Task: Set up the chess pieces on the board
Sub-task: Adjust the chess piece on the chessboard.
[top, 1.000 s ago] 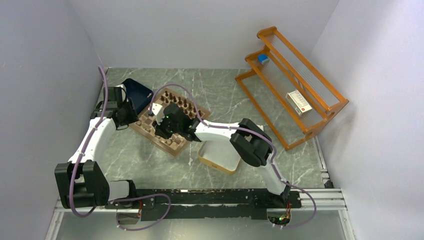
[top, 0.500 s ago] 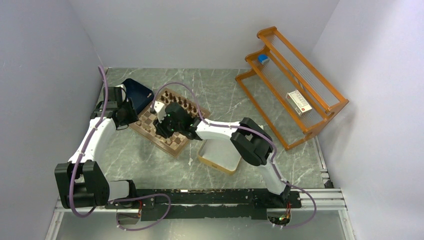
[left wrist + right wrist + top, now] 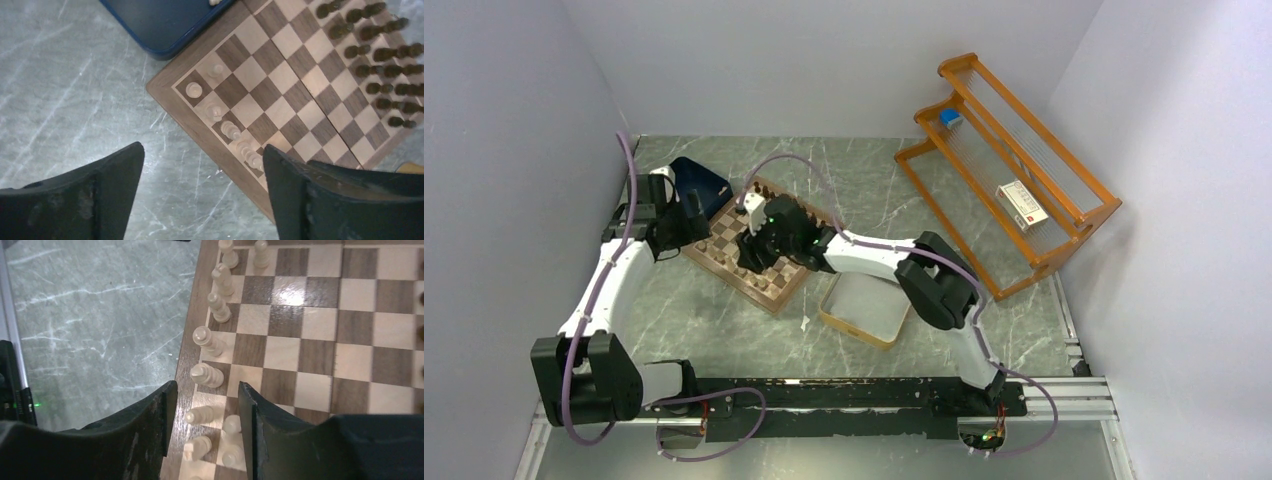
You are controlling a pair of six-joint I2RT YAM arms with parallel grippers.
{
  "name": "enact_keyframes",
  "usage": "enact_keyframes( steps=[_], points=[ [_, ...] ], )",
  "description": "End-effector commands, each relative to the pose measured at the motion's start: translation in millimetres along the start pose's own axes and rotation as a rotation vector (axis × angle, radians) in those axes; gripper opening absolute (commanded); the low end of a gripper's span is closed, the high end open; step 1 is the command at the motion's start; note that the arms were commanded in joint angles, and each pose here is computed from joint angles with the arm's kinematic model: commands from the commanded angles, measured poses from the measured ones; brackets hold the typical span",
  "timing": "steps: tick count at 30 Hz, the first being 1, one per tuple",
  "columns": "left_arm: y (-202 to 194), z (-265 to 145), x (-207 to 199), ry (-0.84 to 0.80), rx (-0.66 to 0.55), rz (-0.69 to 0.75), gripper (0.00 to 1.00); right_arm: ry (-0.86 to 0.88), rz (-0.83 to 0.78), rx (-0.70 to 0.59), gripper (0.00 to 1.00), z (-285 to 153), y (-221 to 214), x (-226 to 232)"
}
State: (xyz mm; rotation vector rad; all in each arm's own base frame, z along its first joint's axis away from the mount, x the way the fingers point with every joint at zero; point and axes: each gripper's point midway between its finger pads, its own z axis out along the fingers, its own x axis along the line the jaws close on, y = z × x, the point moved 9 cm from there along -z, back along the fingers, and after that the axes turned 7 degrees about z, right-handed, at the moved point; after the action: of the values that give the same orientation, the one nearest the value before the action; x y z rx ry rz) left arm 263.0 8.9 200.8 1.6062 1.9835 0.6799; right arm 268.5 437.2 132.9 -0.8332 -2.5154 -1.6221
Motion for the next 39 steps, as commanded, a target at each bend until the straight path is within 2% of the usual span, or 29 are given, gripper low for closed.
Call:
enact_keyframes(
  steps=[1,5,9,13,18,25,39],
  points=[
    [18.6,-24.0,-7.4,-0.113,-0.159,0.002,0.99,0.024,0.014,-0.108,0.54,-42.9,46.1,7.0],
    [22.6,-37.4,-10.3,-0.149,-0.198,0.007,1.0,-0.004,-0.029,-0.111,0.54,-71.5,33.6,-2.5],
    [22.0,-47.9,-15.0,-0.215,-0.217,0.025,1.0,-0.032,-0.136,-0.061,0.47,-91.0,12.4,-11.1],
    [20.1,-59.7,-22.4,-0.314,-0.247,0.064,1.0,-0.061,-0.233,0.004,0.42,-98.2,-14.0,-19.9],
    [-1.1,-57.4,-32.7,-0.442,-0.267,0.134,1.0,-0.052,-0.281,0.034,0.39,-98.8,-39.6,-26.5],
    [-10.9,-59.4,-40.5,-0.441,-0.273,0.206,1.0,-0.037,-0.263,0.082,0.35,-83.9,-56.2,-33.0],
    [-10.9,-57.1,-36.7,-0.377,-0.263,0.196,1.0,0.027,-0.271,0.076,0.28,-70.8,-66.1,-31.7]
  ],
)
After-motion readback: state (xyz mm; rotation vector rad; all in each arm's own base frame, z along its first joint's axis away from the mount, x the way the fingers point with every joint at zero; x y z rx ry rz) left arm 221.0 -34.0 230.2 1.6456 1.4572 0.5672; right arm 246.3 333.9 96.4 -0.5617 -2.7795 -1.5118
